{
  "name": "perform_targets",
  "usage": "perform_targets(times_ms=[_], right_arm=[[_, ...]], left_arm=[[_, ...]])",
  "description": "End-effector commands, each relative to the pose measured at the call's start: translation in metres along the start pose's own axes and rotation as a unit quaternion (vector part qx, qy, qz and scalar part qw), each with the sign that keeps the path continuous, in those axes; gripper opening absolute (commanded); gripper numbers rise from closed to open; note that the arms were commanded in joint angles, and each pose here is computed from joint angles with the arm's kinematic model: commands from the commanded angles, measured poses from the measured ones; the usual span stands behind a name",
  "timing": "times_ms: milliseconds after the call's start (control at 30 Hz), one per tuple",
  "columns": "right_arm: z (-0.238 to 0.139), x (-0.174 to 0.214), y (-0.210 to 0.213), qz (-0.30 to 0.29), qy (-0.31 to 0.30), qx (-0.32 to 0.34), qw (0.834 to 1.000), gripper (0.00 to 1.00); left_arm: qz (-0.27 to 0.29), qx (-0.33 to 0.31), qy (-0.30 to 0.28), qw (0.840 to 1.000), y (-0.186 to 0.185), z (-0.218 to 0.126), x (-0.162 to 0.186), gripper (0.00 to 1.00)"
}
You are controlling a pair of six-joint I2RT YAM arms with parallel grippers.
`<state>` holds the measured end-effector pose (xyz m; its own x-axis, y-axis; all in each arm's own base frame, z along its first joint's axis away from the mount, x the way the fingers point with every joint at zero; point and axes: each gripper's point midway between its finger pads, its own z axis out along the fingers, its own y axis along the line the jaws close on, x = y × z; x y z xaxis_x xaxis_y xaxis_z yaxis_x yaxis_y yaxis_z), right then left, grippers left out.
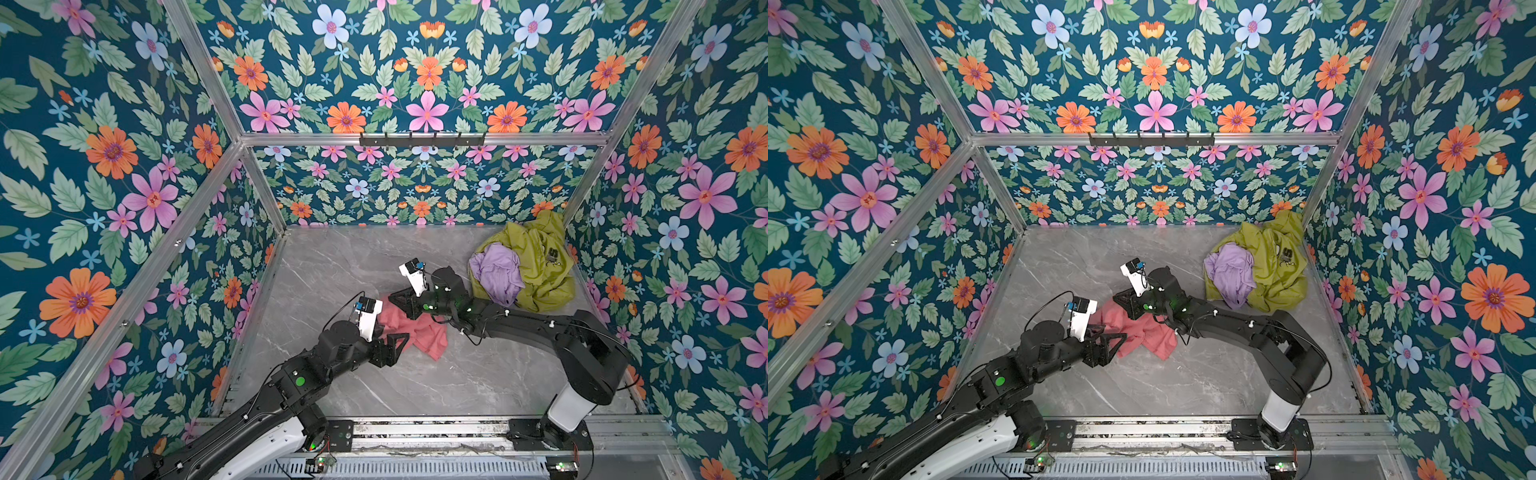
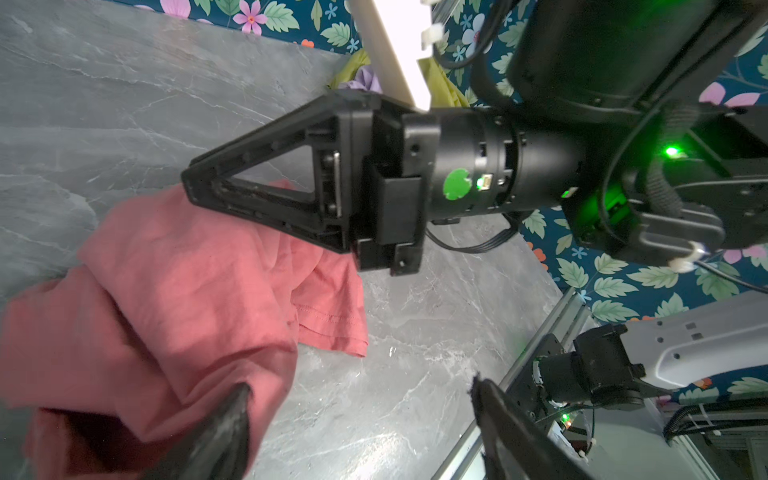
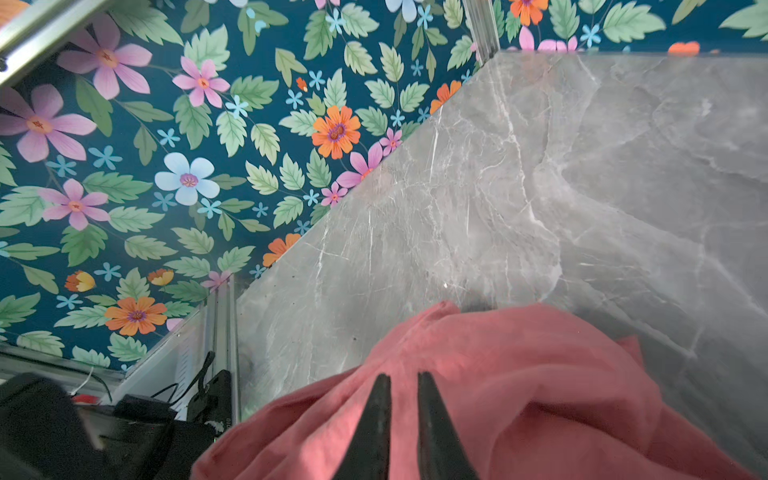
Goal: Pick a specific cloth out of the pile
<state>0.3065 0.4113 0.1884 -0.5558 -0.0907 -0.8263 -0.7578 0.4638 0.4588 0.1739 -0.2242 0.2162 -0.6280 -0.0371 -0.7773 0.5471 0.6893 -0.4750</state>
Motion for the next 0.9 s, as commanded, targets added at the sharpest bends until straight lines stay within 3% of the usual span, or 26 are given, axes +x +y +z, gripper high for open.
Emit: perform_targets(times_ms=[0,200,467,667,867], right_arm=[[0.009,0.007,0.004,0.005,0.011,-0.022,1.0,0.16],[0.014,0.057,-0.016,0.02,0.066,-0.006,0.998,0.16],[-0.009,0.109,-0.038,0.035,0.106,0.036,0.993,0.16],[-0.016,0.129,-0.049,0.037,0.117,0.057,0.991,0.16],[-0.021,0.133,-0.05,0.04,0.114,0.062,0.991,0.17]], left_arm=[[0.001,0.006,0.003,1.0,-0.001,0.001,0.002,0.84],[0.002,-0.015,-0.014,1.0,0.005,-0.005,-0.006,0.84],[0.003,-0.087,-0.048,0.995,0.025,-0.015,-0.024,0.84],[-0.001,-0.103,-0.054,0.993,0.031,-0.016,-0.025,0.85],[-0.047,-0.101,-0.05,0.992,0.042,-0.003,-0.005,0.84]])
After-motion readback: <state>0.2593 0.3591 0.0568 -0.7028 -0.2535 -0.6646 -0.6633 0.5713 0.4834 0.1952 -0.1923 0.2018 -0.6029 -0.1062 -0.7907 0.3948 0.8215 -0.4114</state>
